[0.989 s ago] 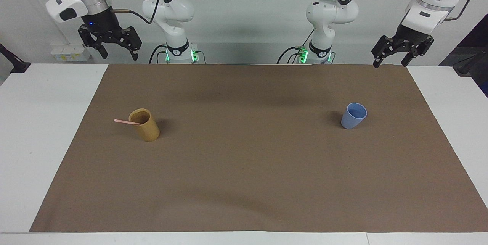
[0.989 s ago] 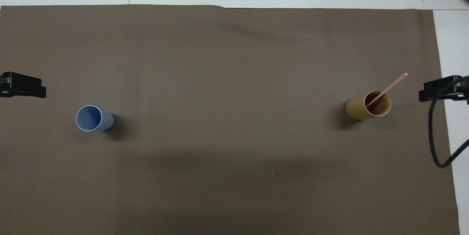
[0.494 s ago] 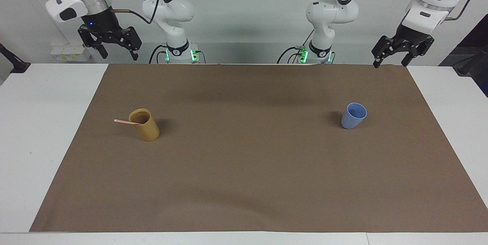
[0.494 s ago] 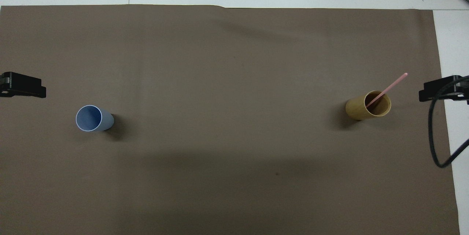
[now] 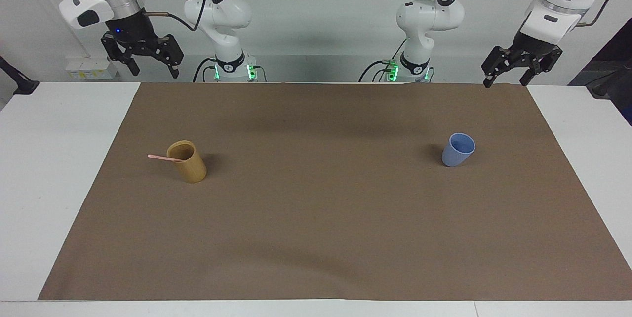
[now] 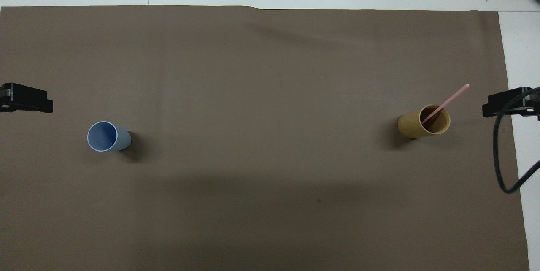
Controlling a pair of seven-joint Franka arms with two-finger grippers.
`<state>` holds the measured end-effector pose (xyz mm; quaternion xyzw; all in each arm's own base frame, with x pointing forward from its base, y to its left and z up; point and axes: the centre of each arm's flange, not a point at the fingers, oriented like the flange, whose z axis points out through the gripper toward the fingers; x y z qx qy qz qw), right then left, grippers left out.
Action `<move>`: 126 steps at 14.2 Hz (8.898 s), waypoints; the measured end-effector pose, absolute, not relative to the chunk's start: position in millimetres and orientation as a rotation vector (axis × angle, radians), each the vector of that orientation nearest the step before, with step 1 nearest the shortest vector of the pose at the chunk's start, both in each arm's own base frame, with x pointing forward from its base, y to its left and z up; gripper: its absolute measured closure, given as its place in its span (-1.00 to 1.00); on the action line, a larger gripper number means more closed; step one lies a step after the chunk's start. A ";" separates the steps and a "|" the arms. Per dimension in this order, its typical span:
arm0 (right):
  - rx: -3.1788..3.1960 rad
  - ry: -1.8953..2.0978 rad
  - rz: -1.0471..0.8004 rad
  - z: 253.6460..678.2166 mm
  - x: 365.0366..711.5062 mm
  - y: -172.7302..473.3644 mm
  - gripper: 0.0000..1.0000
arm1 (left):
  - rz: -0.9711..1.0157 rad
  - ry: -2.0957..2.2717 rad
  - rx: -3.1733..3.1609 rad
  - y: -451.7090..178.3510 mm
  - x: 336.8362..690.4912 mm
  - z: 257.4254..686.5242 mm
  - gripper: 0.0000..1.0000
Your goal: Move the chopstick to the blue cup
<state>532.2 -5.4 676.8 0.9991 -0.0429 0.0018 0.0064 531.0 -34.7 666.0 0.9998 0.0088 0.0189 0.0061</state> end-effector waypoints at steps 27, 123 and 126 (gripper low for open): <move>3.125 -0.152 0.005 676.8 532.1 -11.4 -1.00 | 0.054 -0.029 3.129 -35.6 530.6 665.6 -1.00; 3.125 -0.145 0.005 676.8 532.2 -9.1 -1.00 | 0.099 0.390 3.030 -324.4 458.0 389.1 0.91; 3.125 -0.145 0.005 676.8 532.2 -9.1 -1.00 | 0.095 0.391 3.032 -323.5 457.6 387.5 0.91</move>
